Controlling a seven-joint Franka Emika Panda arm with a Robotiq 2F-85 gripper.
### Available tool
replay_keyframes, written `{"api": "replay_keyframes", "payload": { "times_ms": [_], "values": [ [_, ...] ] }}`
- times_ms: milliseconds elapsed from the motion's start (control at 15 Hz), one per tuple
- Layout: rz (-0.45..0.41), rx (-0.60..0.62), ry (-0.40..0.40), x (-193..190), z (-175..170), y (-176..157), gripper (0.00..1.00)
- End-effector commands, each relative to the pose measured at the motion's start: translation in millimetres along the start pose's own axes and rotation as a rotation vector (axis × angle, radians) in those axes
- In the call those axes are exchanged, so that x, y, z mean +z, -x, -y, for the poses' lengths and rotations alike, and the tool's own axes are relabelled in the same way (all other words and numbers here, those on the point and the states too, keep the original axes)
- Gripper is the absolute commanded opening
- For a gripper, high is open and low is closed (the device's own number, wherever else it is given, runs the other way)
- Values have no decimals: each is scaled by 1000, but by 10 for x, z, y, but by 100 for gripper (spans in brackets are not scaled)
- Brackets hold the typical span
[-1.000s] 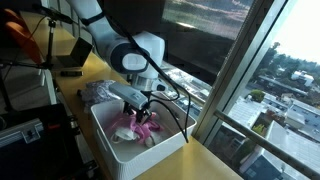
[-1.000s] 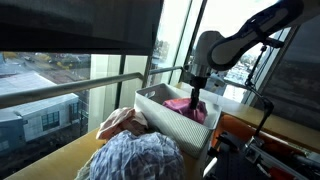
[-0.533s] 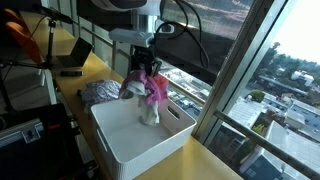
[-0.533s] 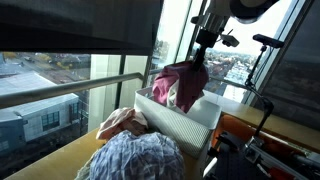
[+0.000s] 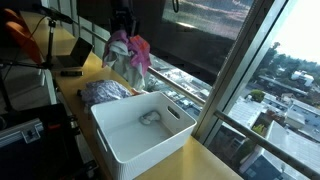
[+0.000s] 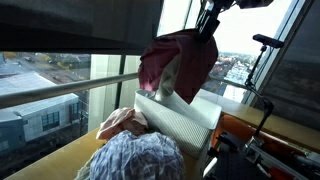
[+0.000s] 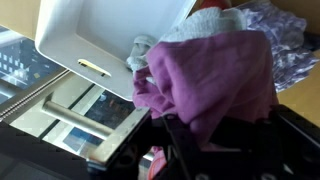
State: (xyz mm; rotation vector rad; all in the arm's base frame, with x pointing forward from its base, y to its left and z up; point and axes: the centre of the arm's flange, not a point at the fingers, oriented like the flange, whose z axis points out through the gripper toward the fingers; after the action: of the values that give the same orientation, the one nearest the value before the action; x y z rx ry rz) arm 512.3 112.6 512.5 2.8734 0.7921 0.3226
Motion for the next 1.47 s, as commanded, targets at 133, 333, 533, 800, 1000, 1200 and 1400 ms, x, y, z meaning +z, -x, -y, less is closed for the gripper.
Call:
{"api": "replay_keyframes", "payload": {
  "times_ms": [133,333,533,800,1000,1200,1400],
  "values": [
    [56,-72,-6,276,672,92,0],
    [111,-106,-3,586,930,143,0],
    [158,-139,15,818,1077,187,0],
    [193,-157,21,960,1180,173,0],
    [201,-159,17,1001,1205,103,0],
    [199,-157,-1,1027,1247,-25,0],
    [198,-162,-13,1127,1299,-154,0]
  ]
}}
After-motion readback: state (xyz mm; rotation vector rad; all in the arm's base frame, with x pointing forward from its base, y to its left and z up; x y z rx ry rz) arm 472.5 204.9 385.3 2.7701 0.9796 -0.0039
